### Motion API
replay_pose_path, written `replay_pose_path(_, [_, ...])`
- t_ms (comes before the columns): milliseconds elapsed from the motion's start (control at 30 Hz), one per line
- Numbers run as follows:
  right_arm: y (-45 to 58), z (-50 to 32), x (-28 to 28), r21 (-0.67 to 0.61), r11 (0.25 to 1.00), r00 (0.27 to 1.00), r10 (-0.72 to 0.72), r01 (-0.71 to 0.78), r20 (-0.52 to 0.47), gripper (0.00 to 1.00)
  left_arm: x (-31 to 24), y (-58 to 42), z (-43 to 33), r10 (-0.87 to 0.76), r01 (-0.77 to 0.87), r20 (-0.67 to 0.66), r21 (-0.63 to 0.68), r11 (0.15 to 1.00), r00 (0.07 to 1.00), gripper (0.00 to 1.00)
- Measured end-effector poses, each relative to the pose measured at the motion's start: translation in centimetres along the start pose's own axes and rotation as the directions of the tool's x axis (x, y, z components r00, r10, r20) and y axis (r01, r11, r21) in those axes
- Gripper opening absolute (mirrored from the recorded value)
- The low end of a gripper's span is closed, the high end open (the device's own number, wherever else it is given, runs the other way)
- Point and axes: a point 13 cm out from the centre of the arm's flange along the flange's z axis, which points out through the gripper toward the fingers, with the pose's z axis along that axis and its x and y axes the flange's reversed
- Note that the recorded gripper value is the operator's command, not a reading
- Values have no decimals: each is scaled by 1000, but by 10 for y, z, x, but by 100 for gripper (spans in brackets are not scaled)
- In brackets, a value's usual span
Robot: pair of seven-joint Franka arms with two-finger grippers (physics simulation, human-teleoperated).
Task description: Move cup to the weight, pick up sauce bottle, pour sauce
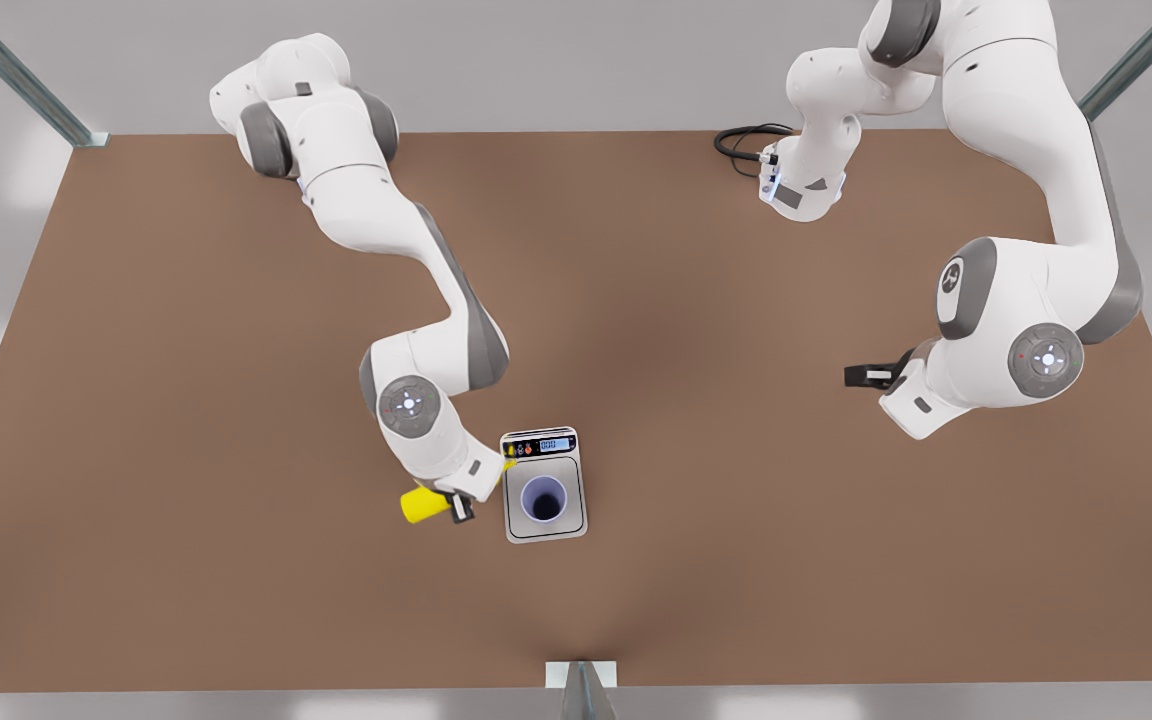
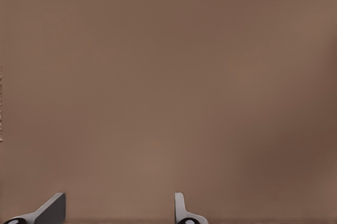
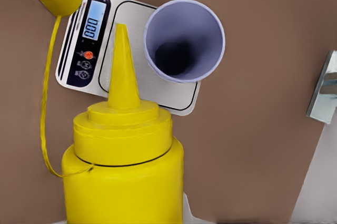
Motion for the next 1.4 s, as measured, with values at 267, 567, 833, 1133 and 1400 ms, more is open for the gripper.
replay_pose_path(267, [-9, 8, -21, 63, 980, 981, 192, -189, -31, 54, 0, -4, 1, 15, -15, -2, -1, 1000, 1000, 100])
replay_pose_path(567, [-17, 21, -19, 174, 941, 934, 318, -291, -161, 54, 1, -7, 0, 24, -24, -1, -3, 1000, 1000, 100])
replay_pose_path(833, [-16, 38, -21, 245, 924, 897, 356, -295, -263, 54, -1, -8, 4, 28, -28, -8, -4, 1000, 1000, 100])
replay_pose_path(1133, [-12, 40, -31, 297, 913, 870, 372, -279, -324, 54, -2, -9, 8, 29, -29, -14, -5, 1000, 999, 100])
replay_pose_path(1400, [-10, 41, -27, 309, 907, 855, 387, -285, -345, 54, -3, -9, 9, 29, -29, -16, -3, 1000, 999, 100])
